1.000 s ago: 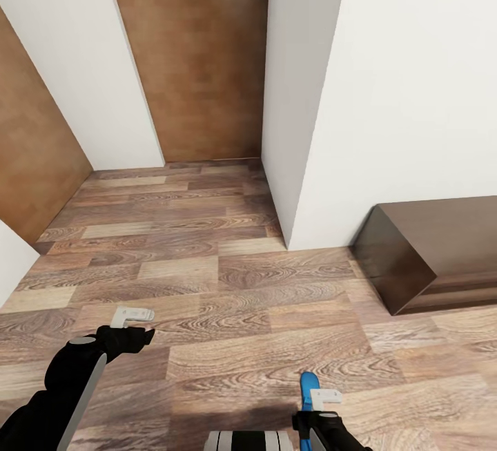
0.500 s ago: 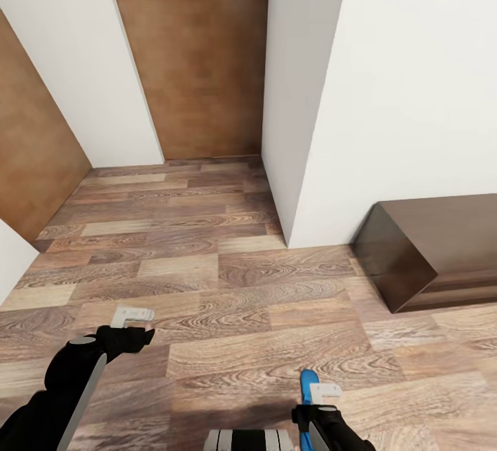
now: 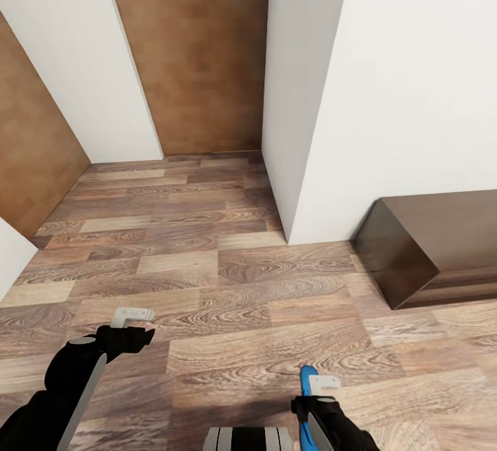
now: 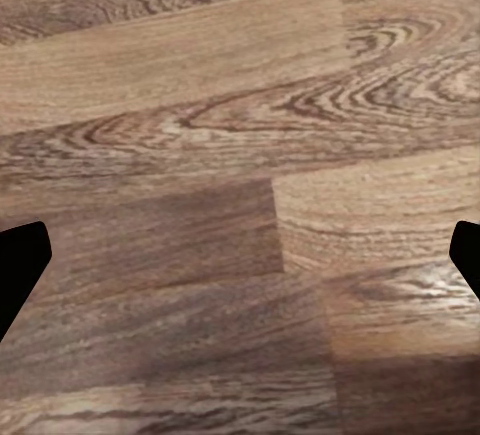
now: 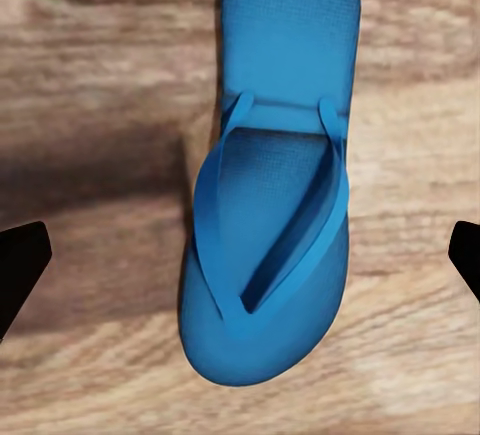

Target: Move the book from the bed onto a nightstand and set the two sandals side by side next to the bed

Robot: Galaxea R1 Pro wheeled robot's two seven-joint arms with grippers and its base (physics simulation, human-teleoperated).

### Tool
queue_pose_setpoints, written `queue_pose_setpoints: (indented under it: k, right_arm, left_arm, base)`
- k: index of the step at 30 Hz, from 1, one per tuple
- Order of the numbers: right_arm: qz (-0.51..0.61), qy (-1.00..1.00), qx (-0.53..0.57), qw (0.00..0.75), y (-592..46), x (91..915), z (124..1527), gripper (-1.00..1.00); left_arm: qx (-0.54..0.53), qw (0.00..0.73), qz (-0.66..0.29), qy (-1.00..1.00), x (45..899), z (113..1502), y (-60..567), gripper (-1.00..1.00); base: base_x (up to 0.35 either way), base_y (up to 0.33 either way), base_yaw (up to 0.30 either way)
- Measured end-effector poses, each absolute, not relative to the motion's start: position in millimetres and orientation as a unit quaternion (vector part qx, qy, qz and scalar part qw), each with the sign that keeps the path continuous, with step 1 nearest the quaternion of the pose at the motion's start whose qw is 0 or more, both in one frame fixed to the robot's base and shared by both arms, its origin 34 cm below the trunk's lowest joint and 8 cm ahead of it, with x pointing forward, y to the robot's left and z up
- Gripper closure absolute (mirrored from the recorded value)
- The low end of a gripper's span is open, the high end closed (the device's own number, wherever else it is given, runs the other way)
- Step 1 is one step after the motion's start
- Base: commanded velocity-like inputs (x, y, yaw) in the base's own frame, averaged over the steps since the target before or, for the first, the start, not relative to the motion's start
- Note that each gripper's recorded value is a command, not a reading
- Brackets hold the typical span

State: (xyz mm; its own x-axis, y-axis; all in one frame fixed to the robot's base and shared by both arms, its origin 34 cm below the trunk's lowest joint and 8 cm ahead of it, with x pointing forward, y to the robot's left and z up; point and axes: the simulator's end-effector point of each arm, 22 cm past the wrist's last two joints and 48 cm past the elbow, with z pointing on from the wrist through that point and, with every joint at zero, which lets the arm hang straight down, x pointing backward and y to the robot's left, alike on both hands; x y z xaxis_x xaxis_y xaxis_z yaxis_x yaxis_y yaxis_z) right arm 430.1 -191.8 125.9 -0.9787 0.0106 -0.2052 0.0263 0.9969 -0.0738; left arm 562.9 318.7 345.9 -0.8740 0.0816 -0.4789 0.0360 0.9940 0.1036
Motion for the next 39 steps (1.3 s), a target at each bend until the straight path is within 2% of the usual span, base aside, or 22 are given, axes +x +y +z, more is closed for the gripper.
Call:
queue_pose_setpoints:
  k: [13,39]
  right_arm:
    - [-0.038,0.993,0.010,0.115,-192,450,131,-1.00]
    - [-0.039,0.995,0.008,0.091,-193,438,118,-1.00]
  left_arm:
    - [0.030,0.249,0.046,0.967,563,346,319,-1.00]
    - [0.031,0.233,0.046,0.971,558,329,319,-1.00]
  base:
    - [0.000,0.000,0.000]
    - [0.000,0.000,0.000]
